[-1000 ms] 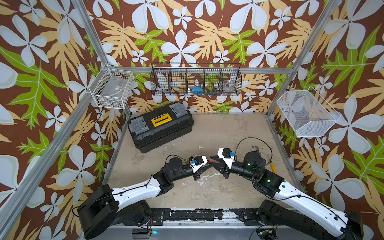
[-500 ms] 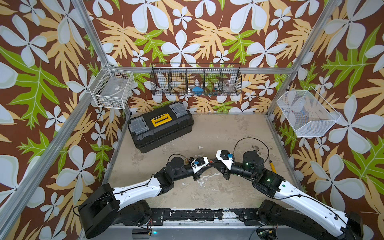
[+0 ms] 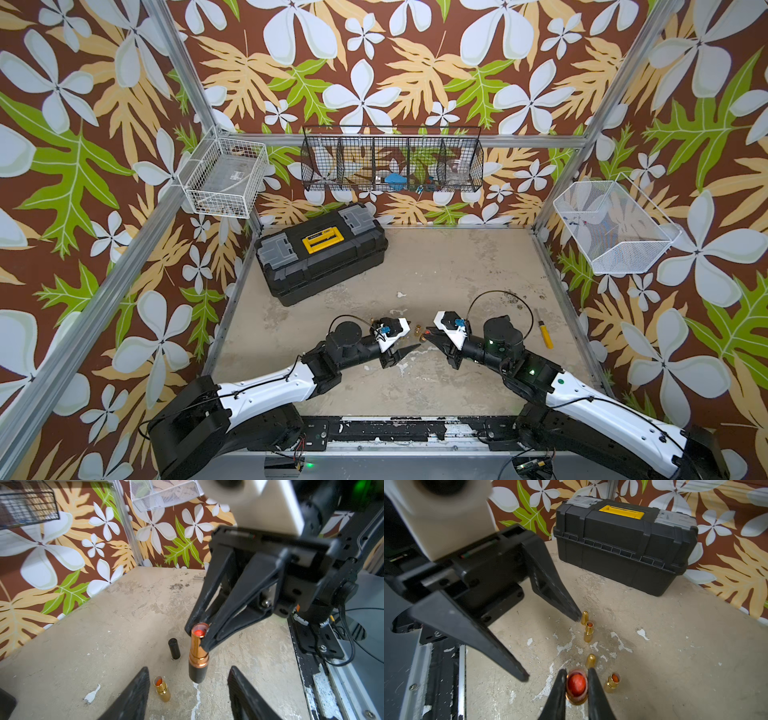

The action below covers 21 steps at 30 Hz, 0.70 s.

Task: Open the lipstick cap
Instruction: Pick up the lipstick at the center of the board, then place the lipstick at the center of the board.

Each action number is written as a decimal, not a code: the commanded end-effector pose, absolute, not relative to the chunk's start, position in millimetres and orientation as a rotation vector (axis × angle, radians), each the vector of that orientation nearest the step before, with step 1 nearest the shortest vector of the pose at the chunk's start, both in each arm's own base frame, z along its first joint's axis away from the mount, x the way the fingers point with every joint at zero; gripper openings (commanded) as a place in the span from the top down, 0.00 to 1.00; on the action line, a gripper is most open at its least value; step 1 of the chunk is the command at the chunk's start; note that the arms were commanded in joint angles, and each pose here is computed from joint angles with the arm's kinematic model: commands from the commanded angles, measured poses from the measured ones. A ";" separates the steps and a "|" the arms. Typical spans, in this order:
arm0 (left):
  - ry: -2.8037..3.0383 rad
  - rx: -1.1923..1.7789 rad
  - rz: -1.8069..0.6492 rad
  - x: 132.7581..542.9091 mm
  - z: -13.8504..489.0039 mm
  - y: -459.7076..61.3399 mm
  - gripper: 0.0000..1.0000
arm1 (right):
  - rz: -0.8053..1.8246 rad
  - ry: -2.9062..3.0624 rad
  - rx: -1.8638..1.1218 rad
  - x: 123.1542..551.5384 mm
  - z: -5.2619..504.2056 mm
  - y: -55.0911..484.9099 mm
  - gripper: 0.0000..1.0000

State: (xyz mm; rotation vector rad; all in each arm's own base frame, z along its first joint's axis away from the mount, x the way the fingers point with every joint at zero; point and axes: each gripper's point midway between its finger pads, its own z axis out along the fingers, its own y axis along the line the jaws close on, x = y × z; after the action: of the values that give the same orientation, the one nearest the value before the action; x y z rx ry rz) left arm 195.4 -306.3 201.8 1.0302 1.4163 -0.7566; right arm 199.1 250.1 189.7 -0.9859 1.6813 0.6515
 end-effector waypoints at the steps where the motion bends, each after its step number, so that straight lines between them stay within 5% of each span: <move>1: 1.361 0.869 -0.747 201.9 227.5 -290.1 0.36 | 0.634 1.638 -0.860 211.8 198.4 245.3 0.82; 21: 1.342 0.579 -0.560 222.6 253.5 -235.2 0.31 | 0.531 1.748 -0.779 229.6 115.4 237.5 0.82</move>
State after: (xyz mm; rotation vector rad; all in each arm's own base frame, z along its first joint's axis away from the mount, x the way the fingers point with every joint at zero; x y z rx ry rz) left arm 219.6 -239.5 248.7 0.6112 1.3509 -0.5760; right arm 221.1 233.7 104.1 -0.8065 1.8004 0.5458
